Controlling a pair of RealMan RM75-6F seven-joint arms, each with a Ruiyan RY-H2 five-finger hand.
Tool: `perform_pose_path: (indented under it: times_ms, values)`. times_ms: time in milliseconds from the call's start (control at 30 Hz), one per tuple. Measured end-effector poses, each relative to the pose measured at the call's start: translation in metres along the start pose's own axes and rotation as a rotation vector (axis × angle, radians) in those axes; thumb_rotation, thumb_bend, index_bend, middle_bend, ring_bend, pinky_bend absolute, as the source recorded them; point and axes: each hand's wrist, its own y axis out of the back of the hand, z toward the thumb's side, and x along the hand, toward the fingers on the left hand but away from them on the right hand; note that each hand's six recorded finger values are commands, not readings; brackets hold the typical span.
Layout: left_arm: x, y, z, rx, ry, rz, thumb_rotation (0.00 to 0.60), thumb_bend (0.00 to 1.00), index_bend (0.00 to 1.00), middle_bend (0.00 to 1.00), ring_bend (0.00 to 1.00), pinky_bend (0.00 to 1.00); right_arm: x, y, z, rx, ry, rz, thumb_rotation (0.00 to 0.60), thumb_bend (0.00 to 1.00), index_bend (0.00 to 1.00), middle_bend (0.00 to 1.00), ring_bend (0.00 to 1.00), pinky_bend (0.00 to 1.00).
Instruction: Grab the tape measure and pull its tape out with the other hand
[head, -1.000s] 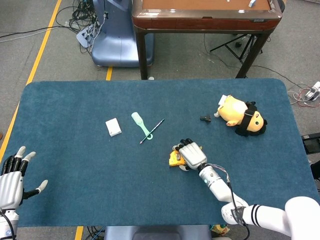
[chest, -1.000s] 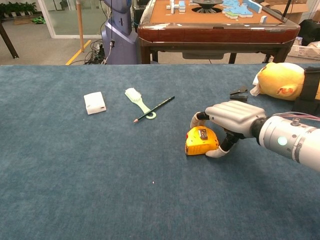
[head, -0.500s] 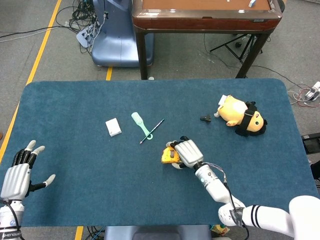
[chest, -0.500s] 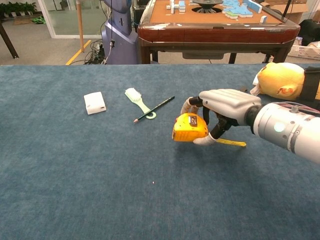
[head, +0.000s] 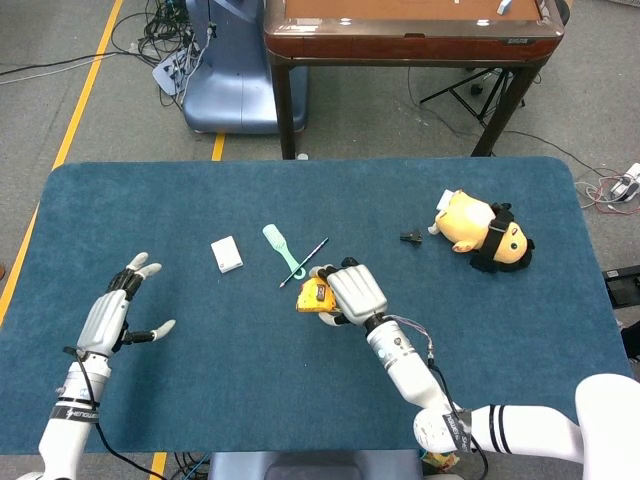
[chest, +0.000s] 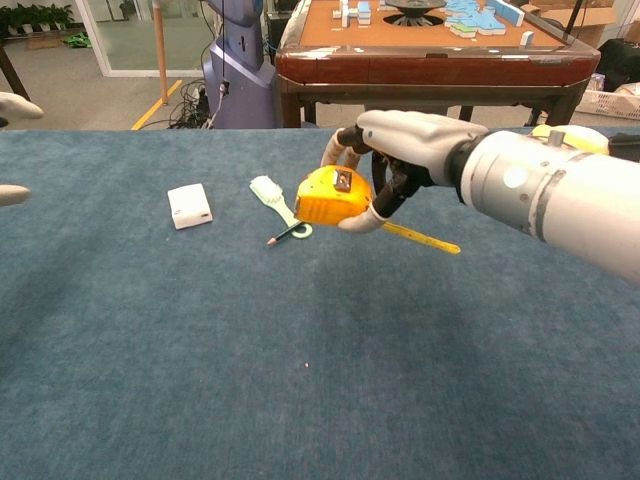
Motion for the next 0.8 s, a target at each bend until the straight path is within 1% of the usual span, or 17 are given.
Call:
perform_pose_path:
  times_ms: [200, 467, 800]
  values:
    - [0.016, -0.021, 0.014, -0.078, -0.007, -0.043, 0.6, 0.18, 0.01, 0.0, 0.0, 0.01, -0.008, 0.011, 0.019, 0.011, -0.022, 0.003, 0.6, 0.77, 0.68, 0.67, 0.52, 0.22]
    - [0.029, -0.043, 0.03, -0.16, -0.002, -0.056, 0.6, 0.18, 0.0, 0.0, 0.0, 0.0, -0.018, 0.011, 0.049, -0.005, -0.04, -0.001, 0.6, 0.79, 0.68, 0.67, 0.54, 0.23]
    - [0.039, -0.064, 0.047, -0.25, 0.019, -0.076, 0.6, 0.18, 0.0, 0.0, 0.0, 0.0, -0.029, 0.004, 0.069, -0.01, -0.078, -0.014, 0.6, 0.81, 0.68, 0.67, 0.55, 0.23]
